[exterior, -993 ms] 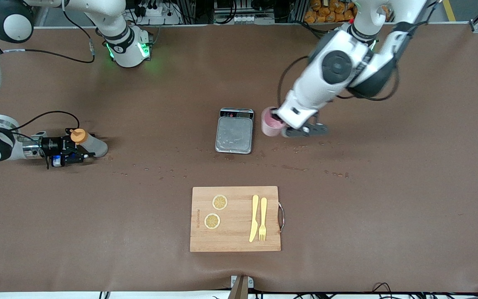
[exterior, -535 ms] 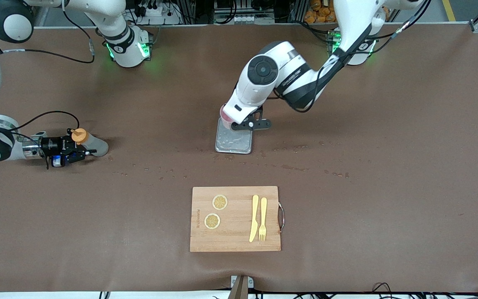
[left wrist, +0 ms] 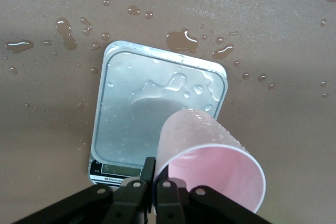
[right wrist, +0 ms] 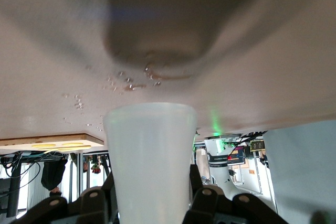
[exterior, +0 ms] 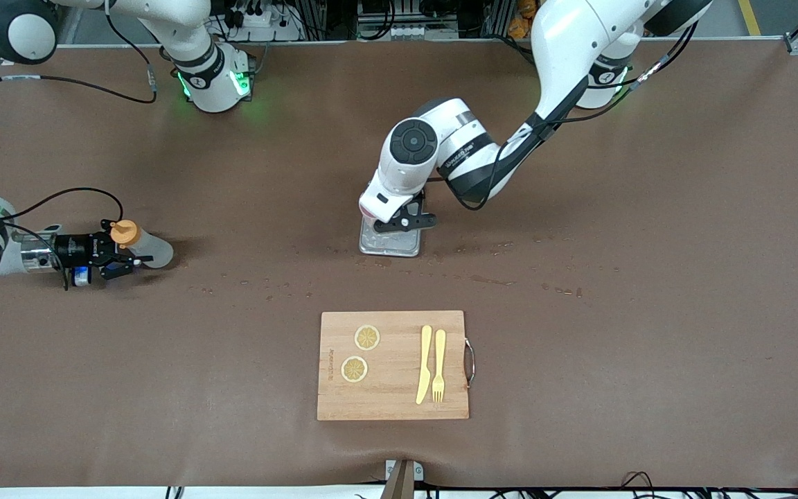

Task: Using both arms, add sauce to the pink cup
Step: 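Release the cup on the scale while the right gripper lifts the bottle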

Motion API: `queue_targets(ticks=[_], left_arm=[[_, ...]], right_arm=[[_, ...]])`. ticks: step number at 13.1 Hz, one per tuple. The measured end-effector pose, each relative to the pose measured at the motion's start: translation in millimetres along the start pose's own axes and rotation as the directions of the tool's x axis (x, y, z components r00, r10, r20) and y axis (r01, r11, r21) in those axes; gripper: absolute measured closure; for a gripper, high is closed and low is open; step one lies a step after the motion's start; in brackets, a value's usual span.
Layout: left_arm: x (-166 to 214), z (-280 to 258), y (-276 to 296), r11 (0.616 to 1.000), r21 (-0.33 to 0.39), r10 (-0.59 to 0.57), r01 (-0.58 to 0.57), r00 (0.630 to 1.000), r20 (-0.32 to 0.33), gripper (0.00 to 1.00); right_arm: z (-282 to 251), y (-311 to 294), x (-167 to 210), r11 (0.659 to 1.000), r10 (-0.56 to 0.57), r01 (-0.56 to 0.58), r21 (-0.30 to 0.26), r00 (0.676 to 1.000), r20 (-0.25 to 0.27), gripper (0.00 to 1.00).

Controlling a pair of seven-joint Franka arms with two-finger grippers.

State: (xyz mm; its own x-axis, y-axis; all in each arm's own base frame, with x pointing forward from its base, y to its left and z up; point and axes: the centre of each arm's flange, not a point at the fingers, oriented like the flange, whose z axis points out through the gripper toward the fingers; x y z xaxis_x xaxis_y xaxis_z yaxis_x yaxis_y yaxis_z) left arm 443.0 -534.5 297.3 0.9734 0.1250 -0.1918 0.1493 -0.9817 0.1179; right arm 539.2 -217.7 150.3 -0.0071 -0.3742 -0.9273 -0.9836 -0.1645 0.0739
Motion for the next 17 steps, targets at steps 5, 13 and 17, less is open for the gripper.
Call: queue_targets(ticks=[5, 13, 17], left_arm=[[15.7, 10.8, -11.1, 0.999, 0.019, -0.027, 0.027, 1.000, -0.001, 0.96], [24.6, -27.7, -5.9, 0.999, -0.021, -0.037, 0.036, 0.998, -0.045, 0.22], [36.4, -136.1, -31.8, 0.996, -0.041, -0.083, 0.078, 0.985, -0.151, 0.00]], right_arm=[[-9.0, -12.5, -31.7, 1.000, 0.006, -0.007, -0.015, 0.999, -0.054, 0.46], [3.6, -32.2, -61.9, 0.998, 0.023, -0.030, -0.051, 0.992, -0.124, 0.47], [16.5, -49.6, -92.6, 0.996, 0.054, -0.066, -0.063, 0.983, -0.176, 0.48]])
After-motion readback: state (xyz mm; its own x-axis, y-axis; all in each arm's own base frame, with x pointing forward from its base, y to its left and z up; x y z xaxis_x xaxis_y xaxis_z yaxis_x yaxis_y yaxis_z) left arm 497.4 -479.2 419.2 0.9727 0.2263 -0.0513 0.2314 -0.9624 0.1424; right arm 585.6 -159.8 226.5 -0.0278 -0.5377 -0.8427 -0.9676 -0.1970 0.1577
